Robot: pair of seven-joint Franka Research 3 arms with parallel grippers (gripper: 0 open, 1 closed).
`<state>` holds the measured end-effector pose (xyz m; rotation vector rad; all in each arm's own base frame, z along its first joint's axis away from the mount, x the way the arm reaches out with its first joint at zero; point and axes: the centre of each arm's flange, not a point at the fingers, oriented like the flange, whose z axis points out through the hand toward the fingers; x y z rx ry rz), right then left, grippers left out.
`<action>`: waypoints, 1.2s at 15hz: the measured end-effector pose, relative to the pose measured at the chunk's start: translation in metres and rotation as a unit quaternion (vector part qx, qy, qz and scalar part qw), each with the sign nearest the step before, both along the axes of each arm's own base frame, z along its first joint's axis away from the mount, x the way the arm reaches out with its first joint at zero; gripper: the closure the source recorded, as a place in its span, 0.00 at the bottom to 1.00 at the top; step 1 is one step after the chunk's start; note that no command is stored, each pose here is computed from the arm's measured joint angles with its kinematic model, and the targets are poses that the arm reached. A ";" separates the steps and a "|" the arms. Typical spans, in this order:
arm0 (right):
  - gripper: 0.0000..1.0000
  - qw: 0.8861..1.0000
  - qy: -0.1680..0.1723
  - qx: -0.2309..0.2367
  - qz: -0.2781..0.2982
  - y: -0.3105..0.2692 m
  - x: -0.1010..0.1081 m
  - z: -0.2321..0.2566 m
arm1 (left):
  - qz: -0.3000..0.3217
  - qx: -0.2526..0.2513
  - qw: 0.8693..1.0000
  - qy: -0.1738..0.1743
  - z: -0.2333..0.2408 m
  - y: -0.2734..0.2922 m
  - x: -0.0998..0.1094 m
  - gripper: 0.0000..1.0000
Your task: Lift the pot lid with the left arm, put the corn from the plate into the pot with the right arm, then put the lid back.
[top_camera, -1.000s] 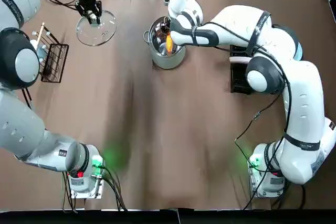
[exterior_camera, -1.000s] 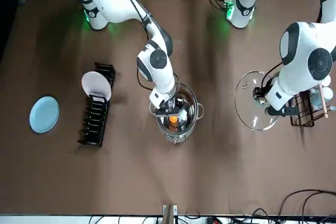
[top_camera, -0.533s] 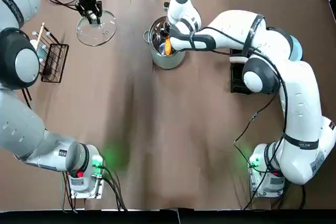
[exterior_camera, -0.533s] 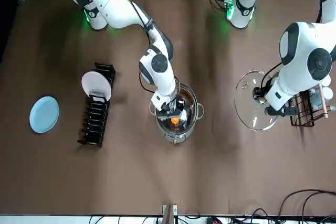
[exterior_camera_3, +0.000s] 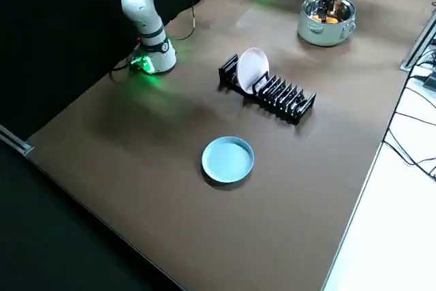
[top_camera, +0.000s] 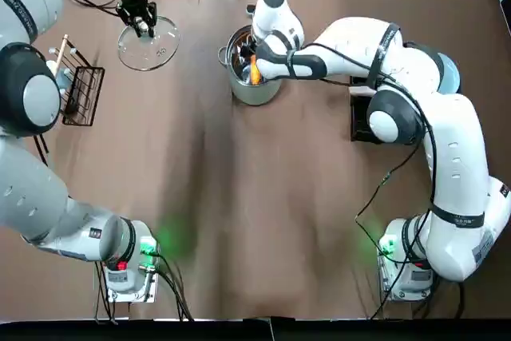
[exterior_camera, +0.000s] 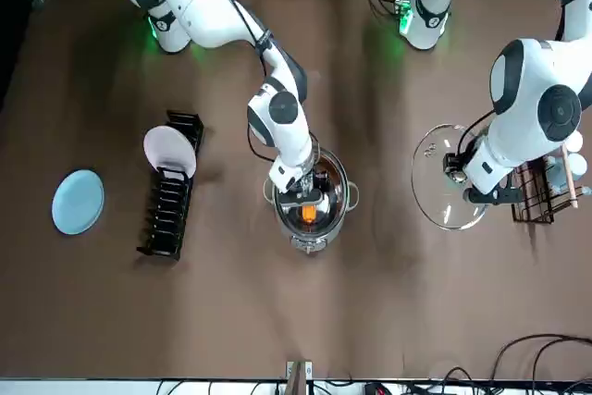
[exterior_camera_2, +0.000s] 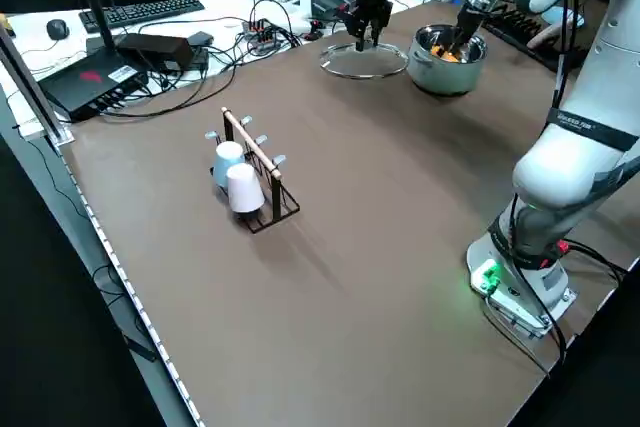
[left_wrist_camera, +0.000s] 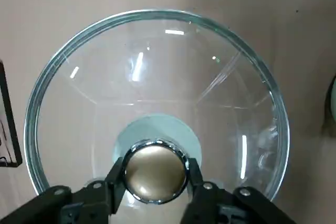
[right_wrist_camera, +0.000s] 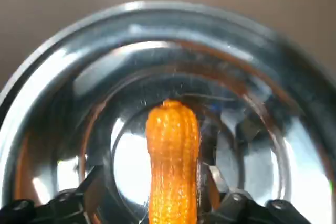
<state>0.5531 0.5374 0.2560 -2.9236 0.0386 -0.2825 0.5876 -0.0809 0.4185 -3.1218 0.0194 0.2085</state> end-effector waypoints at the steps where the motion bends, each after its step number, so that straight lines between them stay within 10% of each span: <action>1: 0.11 1.000 -0.003 0.001 -0.003 -0.002 0.004 0.008 | 0.000 0.000 1.000 0.000 0.000 0.000 0.000 0.50; 12: 0.08 0.989 0.066 -0.124 0.041 -0.169 0.067 0.171 | 0.004 -0.005 1.000 -0.017 0.010 -0.035 -0.004 0.50; 18: 0.01 0.985 0.121 -0.098 0.070 -0.355 0.107 0.235 | 0.034 -0.020 0.997 -0.059 0.046 -0.125 -0.025 0.50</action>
